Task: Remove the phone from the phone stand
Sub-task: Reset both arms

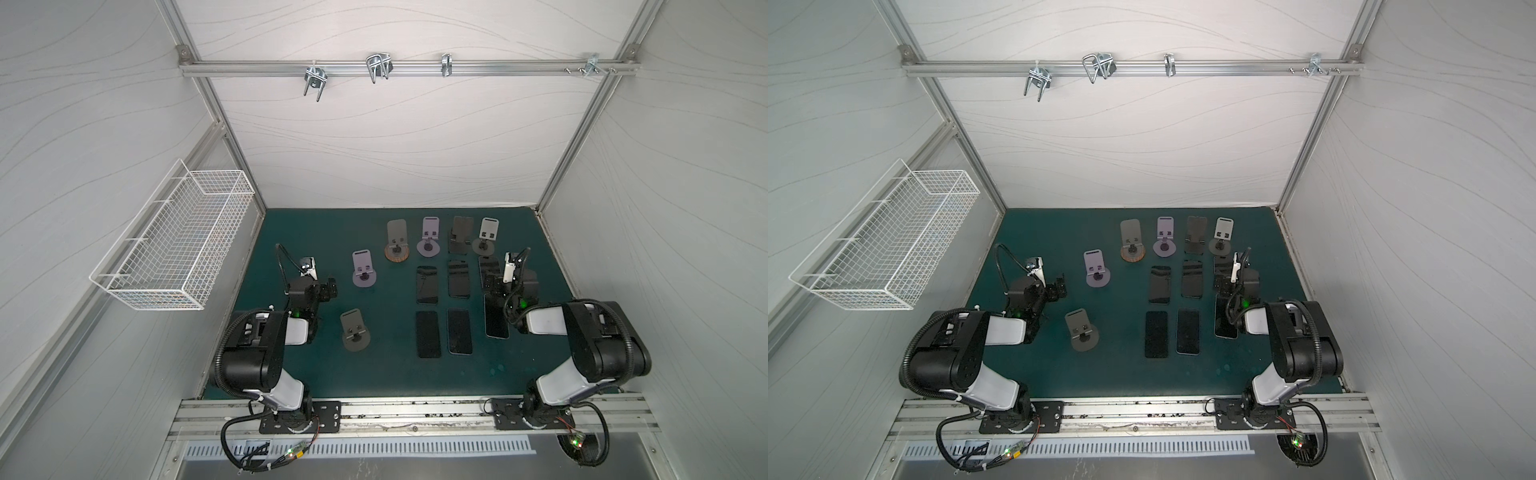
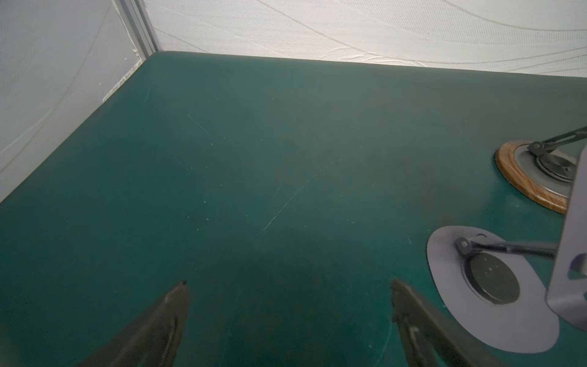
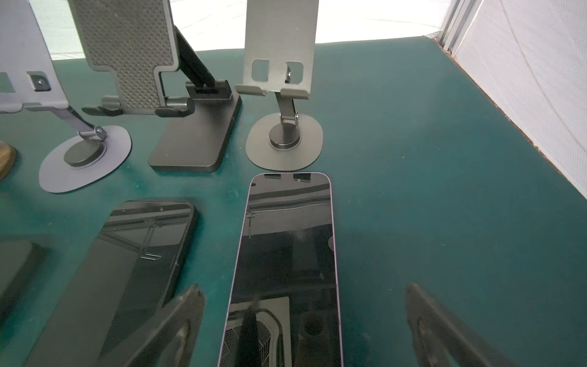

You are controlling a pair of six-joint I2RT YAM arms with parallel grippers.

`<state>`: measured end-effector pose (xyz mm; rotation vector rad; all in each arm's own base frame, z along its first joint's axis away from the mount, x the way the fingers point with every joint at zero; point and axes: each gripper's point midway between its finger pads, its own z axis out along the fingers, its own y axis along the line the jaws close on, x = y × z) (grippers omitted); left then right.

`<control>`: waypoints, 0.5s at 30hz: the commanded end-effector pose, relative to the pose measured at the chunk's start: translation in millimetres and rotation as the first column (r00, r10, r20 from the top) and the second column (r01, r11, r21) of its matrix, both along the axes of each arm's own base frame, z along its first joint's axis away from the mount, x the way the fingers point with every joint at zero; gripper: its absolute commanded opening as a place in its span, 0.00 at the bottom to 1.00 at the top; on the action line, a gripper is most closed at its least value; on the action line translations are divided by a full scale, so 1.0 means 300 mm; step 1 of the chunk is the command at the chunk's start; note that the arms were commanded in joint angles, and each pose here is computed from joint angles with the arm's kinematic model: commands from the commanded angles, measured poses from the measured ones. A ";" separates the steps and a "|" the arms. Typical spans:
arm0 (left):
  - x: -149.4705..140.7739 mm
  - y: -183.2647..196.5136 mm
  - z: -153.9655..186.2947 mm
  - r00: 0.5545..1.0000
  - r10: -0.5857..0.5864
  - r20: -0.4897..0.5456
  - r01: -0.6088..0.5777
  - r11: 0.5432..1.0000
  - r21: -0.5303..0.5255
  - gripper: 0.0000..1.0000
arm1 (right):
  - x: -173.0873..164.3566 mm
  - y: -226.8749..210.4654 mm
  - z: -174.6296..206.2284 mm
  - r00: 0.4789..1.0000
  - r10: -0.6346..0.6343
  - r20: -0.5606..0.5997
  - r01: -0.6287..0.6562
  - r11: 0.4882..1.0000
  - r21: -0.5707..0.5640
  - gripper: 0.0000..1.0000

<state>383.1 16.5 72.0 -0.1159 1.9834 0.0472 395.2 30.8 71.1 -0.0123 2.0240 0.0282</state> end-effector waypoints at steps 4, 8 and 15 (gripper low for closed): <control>0.064 0.001 0.059 0.999 0.001 0.038 -0.001 1.000 0.008 1.00 | 0.020 -0.005 0.039 0.999 -0.001 0.041 0.002 1.000 -0.021 0.99; 0.065 -0.001 0.057 0.999 -0.003 0.035 0.002 1.000 0.008 1.00 | 0.020 -0.004 0.037 0.999 0.001 0.040 0.000 1.000 -0.023 0.99; 0.066 -0.001 0.057 0.999 -0.003 0.035 0.003 1.000 0.008 1.00 | 0.020 -0.003 0.038 0.999 0.001 0.040 0.000 1.000 -0.021 0.99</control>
